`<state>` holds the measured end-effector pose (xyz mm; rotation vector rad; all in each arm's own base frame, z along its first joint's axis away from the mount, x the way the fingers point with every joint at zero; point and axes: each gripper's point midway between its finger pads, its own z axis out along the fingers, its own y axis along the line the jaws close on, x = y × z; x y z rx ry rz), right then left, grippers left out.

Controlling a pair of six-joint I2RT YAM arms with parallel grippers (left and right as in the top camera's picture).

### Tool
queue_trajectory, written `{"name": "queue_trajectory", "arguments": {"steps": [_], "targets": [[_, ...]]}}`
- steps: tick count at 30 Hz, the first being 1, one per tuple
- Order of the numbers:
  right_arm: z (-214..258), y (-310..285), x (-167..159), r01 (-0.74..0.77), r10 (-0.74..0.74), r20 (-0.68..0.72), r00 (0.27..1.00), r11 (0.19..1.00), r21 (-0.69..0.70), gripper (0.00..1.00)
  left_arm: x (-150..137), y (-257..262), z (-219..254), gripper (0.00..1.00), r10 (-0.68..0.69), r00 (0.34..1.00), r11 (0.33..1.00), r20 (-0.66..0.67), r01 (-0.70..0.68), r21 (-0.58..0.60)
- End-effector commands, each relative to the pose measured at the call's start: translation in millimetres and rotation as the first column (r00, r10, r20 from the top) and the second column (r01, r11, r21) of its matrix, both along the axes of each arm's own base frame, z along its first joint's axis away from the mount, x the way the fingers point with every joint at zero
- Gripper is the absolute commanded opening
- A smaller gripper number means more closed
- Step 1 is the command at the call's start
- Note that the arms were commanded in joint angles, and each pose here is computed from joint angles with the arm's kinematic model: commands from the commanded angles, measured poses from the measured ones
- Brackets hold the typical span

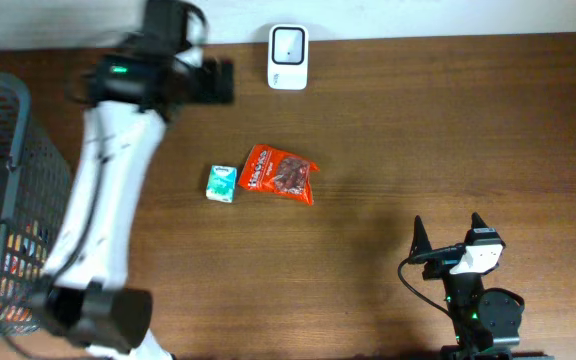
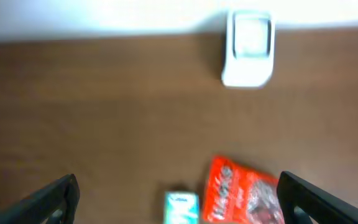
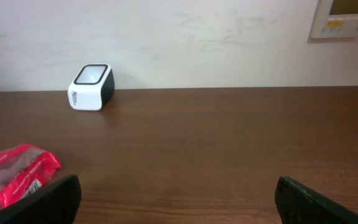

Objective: Scan the item barcode
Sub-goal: 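Grasp the small green tissue pack and set it beside the red bag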

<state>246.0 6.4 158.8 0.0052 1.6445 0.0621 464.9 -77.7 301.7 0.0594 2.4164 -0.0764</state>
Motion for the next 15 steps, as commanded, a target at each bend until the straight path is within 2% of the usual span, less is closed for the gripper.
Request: {"name": "queue_trajectory", "arguments": {"steps": [1, 3, 5, 6, 7, 11, 15], "targets": [[-2.7, -3.1, 0.0, 0.015, -0.015, -0.003, 1.0, 1.0, -0.004, 0.99, -30.2, 74.1, 80.2, 0.99, 0.153, 0.975, 0.985, 0.16, -0.163, 0.056], [-2.7, -3.2, 0.0, 0.015, -0.015, -0.003, 1.0, 1.0, -0.004, 0.99, -52.7, 126.3, 89.0, 1.0, 0.372, 0.915, 0.926, 0.157, -0.376, -0.003], [-2.7, -3.2, 0.0, 0.015, -0.015, -0.003, 1.0, 1.0, -0.004, 0.99, -79.9, 180.0, 87.1, 0.99, 0.585, 0.802, 0.811, 0.122, -0.584, -0.047], [-2.7, -3.2, 0.0, 0.015, -0.015, -0.003, 1.0, 1.0, -0.004, 0.99, -99.2, 212.5, 81.9, 0.99, 0.697, 0.711, 0.717, 0.089, -0.695, -0.06], [-2.7, -3.2, 0.0, 0.015, -0.015, -0.003, 1.0, 1.0, -0.004, 0.99, -112.3, 232.5, 77.3, 0.99, 0.755, 0.653, 0.656, 0.065, -0.752, -0.063], [-2.7, -3.2, 0.0, 0.015, -0.015, -0.003, 1.0, 1.0, -0.004, 0.99, -165.2, 298.4, 53.1, 0.99, 0.899, 0.437, 0.436, -0.034, -0.899, -0.042], [-2.7, -3.2, 0.0, 0.015, -0.015, -0.003, 1.0, 1.0, -0.004, 0.99, -206.4, 334.0, 16.1, 0.99, 0.945, 0.297, 0.303, -0.135, -0.952, 0.03]]}}
